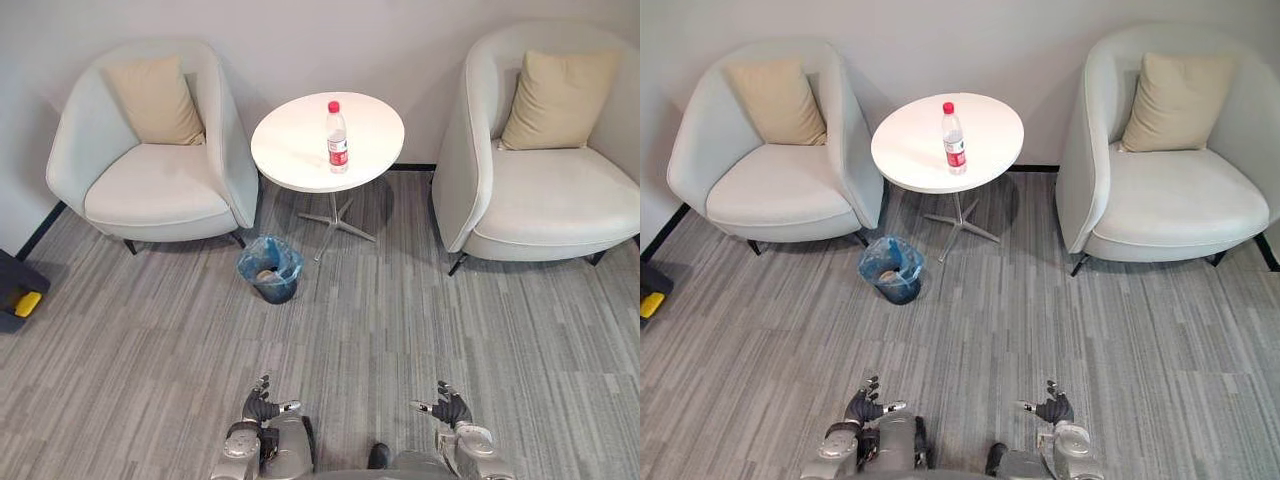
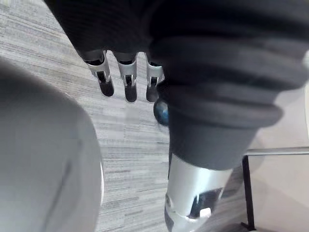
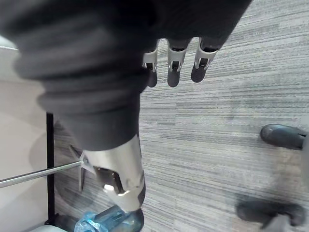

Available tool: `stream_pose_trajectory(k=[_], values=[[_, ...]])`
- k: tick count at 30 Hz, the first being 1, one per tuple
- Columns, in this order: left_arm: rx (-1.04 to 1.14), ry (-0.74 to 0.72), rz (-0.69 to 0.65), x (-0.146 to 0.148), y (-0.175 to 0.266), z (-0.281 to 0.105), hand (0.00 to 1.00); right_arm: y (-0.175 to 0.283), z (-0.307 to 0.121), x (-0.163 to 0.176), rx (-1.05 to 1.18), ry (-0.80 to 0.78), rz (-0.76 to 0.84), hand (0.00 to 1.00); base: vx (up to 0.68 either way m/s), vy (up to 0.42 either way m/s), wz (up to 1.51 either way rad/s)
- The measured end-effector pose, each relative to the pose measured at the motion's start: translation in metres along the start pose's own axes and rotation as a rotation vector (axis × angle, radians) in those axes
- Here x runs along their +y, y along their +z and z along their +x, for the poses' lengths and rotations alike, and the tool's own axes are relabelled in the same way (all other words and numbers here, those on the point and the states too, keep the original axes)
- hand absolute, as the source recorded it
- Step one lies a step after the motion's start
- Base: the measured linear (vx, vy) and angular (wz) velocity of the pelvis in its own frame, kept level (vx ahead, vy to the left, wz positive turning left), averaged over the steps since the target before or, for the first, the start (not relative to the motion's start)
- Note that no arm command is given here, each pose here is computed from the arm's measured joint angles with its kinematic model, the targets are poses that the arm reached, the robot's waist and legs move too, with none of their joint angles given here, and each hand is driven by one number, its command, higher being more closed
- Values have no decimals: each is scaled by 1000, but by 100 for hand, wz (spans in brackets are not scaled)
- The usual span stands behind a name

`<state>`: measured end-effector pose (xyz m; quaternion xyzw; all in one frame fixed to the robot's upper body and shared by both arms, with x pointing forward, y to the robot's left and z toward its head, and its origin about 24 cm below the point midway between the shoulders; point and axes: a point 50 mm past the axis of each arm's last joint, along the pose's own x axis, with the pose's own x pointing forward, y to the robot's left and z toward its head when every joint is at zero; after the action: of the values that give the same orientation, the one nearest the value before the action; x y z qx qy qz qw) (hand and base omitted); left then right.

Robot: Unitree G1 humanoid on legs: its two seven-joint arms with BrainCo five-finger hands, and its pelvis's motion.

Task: Gather rubbish on tea table into small bin, then transfer packed bag to large trash can.

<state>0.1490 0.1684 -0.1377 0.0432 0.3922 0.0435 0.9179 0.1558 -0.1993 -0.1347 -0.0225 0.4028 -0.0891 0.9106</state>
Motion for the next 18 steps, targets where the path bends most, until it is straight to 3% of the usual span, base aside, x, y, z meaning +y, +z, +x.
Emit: stream_pose_trajectory(k=[11, 18], values=[[11, 20, 53, 16, -1, 1, 0, -6, 1, 11, 46, 41, -23, 0, 417, 182, -17], [14, 24, 37, 18, -2, 1, 0, -12, -1, 0, 62, 65, 61, 0, 474, 5, 30]])
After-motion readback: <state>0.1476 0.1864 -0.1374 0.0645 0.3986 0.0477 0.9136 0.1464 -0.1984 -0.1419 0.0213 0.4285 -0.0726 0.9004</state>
